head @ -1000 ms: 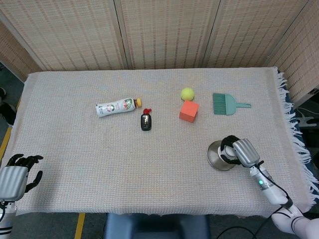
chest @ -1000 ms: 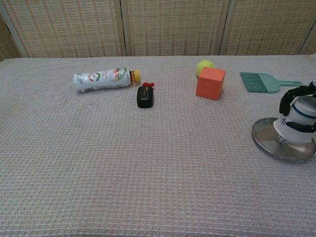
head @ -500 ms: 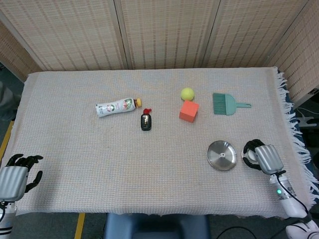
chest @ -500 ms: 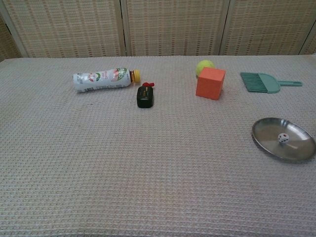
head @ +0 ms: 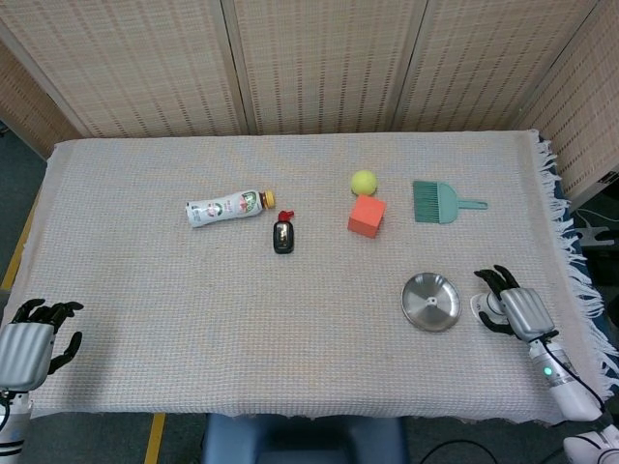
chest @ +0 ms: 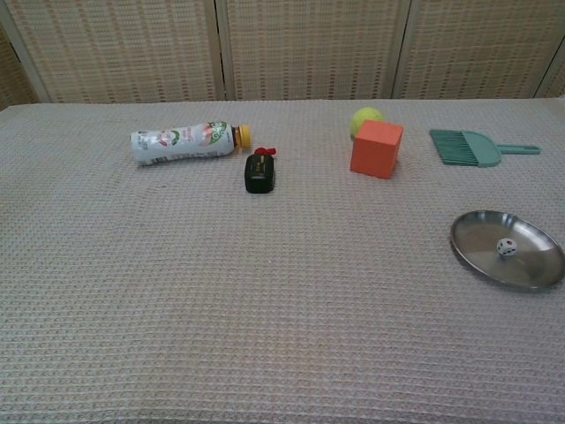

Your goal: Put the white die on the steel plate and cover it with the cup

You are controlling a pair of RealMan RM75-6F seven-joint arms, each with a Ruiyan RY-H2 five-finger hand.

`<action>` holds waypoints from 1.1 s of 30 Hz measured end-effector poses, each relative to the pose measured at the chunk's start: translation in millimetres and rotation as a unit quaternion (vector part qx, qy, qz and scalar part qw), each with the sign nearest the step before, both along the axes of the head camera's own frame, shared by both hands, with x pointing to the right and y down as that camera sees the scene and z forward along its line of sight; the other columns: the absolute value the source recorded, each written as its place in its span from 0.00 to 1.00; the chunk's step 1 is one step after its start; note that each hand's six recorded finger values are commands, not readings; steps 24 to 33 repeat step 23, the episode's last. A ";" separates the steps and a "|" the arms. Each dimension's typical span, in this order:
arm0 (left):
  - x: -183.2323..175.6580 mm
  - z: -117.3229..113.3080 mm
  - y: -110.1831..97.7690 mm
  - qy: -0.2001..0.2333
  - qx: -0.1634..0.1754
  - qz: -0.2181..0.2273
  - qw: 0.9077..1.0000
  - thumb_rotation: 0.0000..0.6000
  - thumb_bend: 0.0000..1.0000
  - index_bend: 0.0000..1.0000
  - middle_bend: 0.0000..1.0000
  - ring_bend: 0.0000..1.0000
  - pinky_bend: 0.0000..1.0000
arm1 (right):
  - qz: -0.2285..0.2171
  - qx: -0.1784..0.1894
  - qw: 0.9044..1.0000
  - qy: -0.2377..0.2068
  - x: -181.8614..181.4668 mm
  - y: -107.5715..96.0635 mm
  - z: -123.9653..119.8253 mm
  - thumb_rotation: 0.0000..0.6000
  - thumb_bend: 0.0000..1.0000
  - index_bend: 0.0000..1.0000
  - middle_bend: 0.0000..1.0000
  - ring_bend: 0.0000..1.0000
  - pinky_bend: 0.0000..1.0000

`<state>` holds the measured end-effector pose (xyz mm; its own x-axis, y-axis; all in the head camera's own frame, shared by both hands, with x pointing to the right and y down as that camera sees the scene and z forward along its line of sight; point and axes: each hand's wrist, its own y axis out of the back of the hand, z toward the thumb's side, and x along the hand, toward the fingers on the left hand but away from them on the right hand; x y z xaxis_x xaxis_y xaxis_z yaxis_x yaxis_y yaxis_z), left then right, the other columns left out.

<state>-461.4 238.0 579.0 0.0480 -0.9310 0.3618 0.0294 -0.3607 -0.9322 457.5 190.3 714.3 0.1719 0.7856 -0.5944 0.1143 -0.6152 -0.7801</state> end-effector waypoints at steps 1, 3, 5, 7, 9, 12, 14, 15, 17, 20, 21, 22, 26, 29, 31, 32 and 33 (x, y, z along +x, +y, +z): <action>0.1 0.2 -0.1 0.001 0.000 0.000 1.000 1.00 0.37 0.34 0.42 0.42 0.24 | -0.003 0.000 1.000 -0.001 -0.2 -0.6 -1.6 1.00 0.07 0.00 0.00 0.00 0.23; -0.1 0.3 -0.1 0.000 0.000 0.000 1.000 1.00 0.37 0.34 0.42 0.42 0.24 | -0.009 -0.001 1.000 -0.003 -1.2 -2.0 -6.4 1.00 0.06 0.00 0.00 0.00 0.19; -0.4 0.6 -0.1 -0.001 -0.001 0.000 1.000 1.00 0.37 0.34 0.42 0.42 0.24 | -0.016 -0.002 1.000 -0.006 -2.8 -3.2 -13.6 1.00 0.06 0.00 0.00 0.00 0.15; -0.7 1.0 -0.1 -0.001 -0.002 -0.002 1.000 1.00 0.37 0.34 0.42 0.42 0.24 | -0.022 -0.002 1.000 -0.007 -5.0 -3.8 -22.2 1.00 0.06 0.00 0.00 0.00 0.12; -1.4 1.3 -0.1 -0.002 -0.002 -0.003 1.000 1.00 0.37 0.34 0.42 0.42 0.24 | -0.029 -0.001 1.000 -0.005 -9.2 -3.1 -35.1 1.00 0.06 0.00 0.00 0.00 0.11; -2.8 2.1 -0.4 -0.003 -0.003 -0.005 1.000 1.00 0.37 0.34 0.42 0.42 0.23 | -0.033 0.005 0.999 0.000 -21.3 1.9 -57.6 1.00 0.06 0.00 0.00 0.00 0.11; -3.3 2.8 -0.3 -0.002 -0.004 -0.006 1.000 1.00 0.37 0.34 0.42 0.42 0.23 | -0.029 0.019 0.999 0.007 -33.2 6.5 -76.3 1.00 0.06 0.00 0.00 0.00 0.10; -3.3 3.3 -0.3 -0.003 -0.006 -0.005 1.000 1.00 0.37 0.34 0.42 0.42 0.23 | -0.024 0.030 0.999 0.011 -37.8 8.1 -85.1 1.00 0.06 0.00 0.00 0.00 0.10; -2.8 3.8 -0.2 -0.004 -0.006 -0.003 1.000 1.00 0.37 0.34 0.42 0.42 0.23 | -0.008 0.064 0.998 0.025 -45.5 8.7 -106.2 1.00 0.06 0.00 0.00 0.00 0.09; -0.9 5.3 0.5 -0.003 -0.009 0.000 1.000 1.00 0.37 0.34 0.42 0.42 0.23 | 0.013 0.114 0.993 0.040 -50.2 6.1 -129.9 1.00 0.06 0.00 0.00 0.00 0.06; -0.6 5.8 0.7 -0.004 -0.010 0.001 1.000 1.00 0.37 0.34 0.42 0.42 0.23 | 0.019 0.123 0.991 0.046 -48.4 5.7 -134.0 1.00 0.06 0.00 0.00 0.00 0.06; -0.4 6.1 0.9 -0.005 -0.011 0.002 1.000 1.00 0.37 0.34 0.42 0.42 0.23 | 0.023 0.129 0.990 0.053 -45.4 5.7 -136.4 1.00 0.06 0.00 0.00 0.00 0.06; -0.3 6.4 1.0 -0.007 -0.011 0.003 1.000 1.00 0.37 0.34 0.42 0.42 0.23 | 0.026 0.133 0.989 0.066 -40.0 6.1 -138.1 1.00 0.06 0.00 0.00 0.00 0.06; -0.3 6.4 1.0 -0.007 -0.011 0.003 1.000 1.00 0.37 0.34 0.42 0.42 0.23 | 0.026 0.133 0.989 0.066 -40.0 6.1 -138.1 1.00 0.06 0.00 0.00 0.00 0.06; -0.3 6.4 1.0 -0.007 -0.011 0.003 1.000 1.00 0.37 0.34 0.42 0.42 0.23 | 0.026 0.133 0.989 0.066 -40.0 6.1 -138.1 1.00 0.06 0.00 0.00 0.00 0.06; -0.3 6.4 1.0 -0.007 -0.011 0.003 1.000 1.00 0.37 0.34 0.42 0.42 0.23 | 0.026 0.133 0.989 0.066 -40.0 6.1 -138.1 1.00 0.06 0.00 0.00 0.00 0.06; -0.3 6.4 1.0 -0.007 -0.011 0.003 1.000 1.00 0.37 0.34 0.42 0.42 0.23 | 0.026 0.133 0.989 0.066 -40.0 6.1 -138.1 1.00 0.06 0.00 0.00 0.00 0.06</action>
